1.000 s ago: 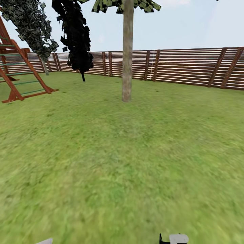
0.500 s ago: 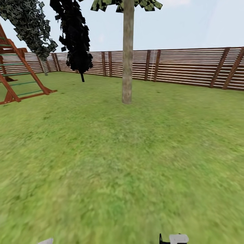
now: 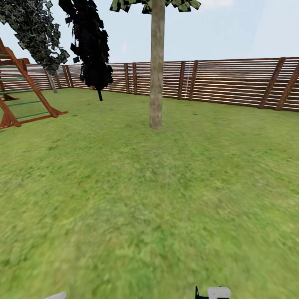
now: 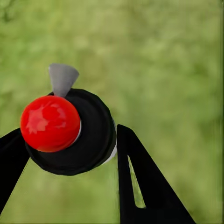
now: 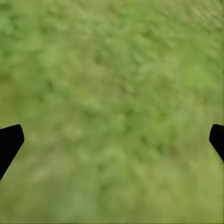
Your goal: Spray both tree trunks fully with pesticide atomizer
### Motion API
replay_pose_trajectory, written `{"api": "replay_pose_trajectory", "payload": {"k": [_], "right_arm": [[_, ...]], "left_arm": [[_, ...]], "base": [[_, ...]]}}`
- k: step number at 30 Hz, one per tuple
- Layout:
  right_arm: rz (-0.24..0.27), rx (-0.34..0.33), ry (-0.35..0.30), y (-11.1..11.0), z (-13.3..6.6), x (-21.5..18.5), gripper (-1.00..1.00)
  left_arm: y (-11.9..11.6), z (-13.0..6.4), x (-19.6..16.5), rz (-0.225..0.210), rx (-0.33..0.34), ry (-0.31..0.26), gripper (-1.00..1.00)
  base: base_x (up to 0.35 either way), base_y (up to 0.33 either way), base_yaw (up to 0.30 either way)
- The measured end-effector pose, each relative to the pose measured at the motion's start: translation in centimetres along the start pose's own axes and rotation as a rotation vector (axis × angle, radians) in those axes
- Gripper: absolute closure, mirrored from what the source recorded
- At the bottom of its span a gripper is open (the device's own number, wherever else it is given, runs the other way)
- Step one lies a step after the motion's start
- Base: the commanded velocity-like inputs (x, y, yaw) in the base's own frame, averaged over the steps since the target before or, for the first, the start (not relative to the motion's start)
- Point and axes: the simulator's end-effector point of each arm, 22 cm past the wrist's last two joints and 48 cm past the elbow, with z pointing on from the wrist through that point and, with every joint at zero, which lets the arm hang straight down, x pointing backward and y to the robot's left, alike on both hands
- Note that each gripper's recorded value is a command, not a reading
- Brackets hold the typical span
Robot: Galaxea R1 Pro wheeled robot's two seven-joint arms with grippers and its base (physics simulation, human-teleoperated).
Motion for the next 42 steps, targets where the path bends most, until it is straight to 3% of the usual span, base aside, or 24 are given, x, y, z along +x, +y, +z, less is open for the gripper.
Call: {"api": "replay_pose_trajectory", "payload": {"k": [24,30,35,42], "right_arm": [[0.000,0.000,0.000,0.0,0.0,0.0,-1.00],[0.000,0.000,0.000,0.0,0.0,0.0,-1.00],[0.000,0.000,0.000,0.0,0.0,0.0,-1.00],[0.000,0.000,0.000,0.0,0.0,0.0,-1.00]], "left_arm": [[0.6,0.1,-0.2,-0.002,-0.010,-0.003,1.00],[-2.9,-0.2,-0.3,0.012,0.046,-0.013,1.00],[-3.3,-0.1,-0.7,0.009,0.050,-0.021,1.00],[-3.5,0.2,-2.7,0.013,0.058,-0.077,1.00]], "base": [[0.339,0.000,0.000],[0.339,0.000,0.000],[0.339,0.000,0.000],[0.339,0.000,0.000]]}}
